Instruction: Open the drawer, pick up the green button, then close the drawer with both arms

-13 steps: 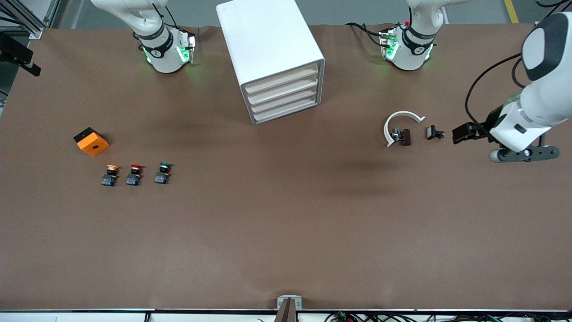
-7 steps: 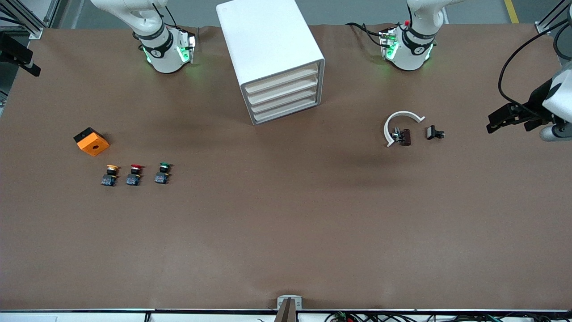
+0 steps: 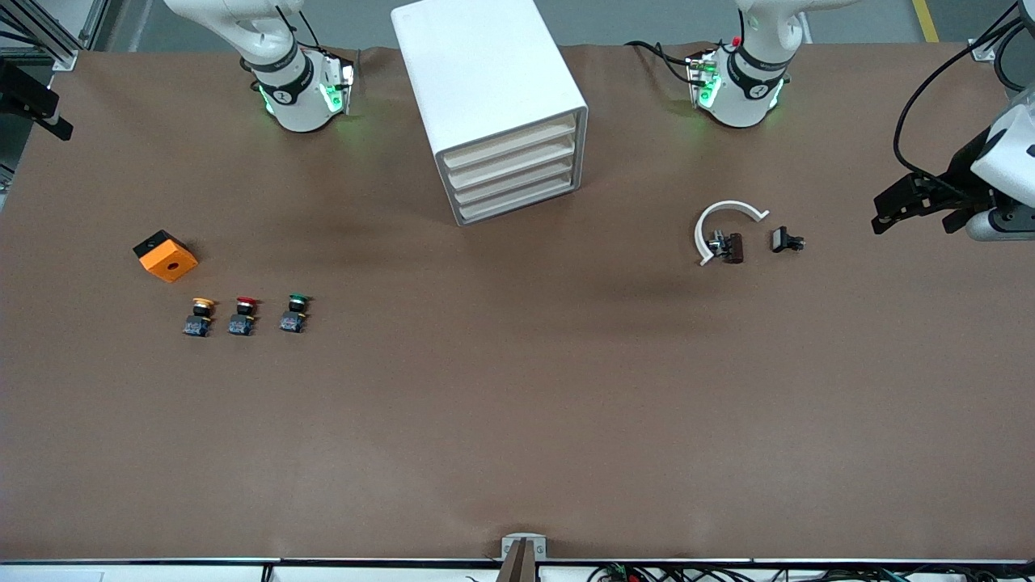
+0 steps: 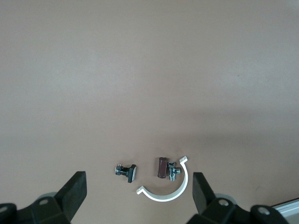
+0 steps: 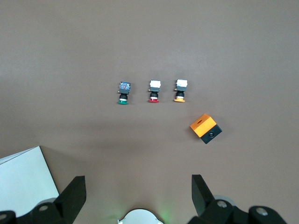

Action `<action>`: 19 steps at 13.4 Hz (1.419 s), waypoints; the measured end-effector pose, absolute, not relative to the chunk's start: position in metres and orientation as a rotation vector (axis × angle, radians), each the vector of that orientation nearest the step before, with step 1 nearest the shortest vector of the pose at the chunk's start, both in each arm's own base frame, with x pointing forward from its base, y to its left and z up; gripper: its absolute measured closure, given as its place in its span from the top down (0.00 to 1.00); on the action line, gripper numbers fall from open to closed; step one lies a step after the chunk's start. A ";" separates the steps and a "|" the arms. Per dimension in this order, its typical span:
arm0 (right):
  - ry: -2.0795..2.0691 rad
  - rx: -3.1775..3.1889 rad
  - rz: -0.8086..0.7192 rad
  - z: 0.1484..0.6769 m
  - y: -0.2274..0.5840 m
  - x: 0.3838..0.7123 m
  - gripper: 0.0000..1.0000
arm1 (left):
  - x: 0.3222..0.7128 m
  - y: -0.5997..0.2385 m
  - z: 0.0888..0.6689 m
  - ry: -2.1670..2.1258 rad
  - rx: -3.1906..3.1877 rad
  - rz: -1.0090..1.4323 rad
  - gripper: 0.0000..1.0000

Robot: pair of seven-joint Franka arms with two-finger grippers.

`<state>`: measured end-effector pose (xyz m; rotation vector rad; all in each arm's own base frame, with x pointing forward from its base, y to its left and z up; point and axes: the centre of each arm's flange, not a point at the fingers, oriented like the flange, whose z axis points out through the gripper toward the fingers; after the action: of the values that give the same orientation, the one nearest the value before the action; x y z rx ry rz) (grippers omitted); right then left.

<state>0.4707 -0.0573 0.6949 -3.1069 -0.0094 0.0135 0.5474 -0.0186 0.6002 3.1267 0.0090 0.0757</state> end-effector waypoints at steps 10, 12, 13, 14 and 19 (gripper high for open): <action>0.023 -3.107 0.006 0.697 -0.058 0.470 1.00 | 0.549 -0.031 0.602 -0.025 3.123 0.083 1.00; 0.036 -3.107 0.006 0.698 -0.058 0.470 1.00 | 0.550 -0.025 0.602 -0.012 3.120 0.082 1.00; 0.047 -3.107 0.006 0.698 -0.057 0.470 1.00 | 0.550 -0.021 0.602 0.001 3.120 0.084 1.00; 0.053 -3.107 0.006 0.698 -0.057 0.470 1.00 | 0.550 -0.018 0.603 0.009 3.120 0.087 1.00; 0.058 -3.106 0.006 0.698 -0.057 0.470 1.00 | 0.548 -0.017 0.630 0.010 3.118 0.123 1.00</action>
<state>0.4698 -0.0567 0.6976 -3.1060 0.0575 0.0057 0.5484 -0.0169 0.6298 3.1176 0.0096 0.1227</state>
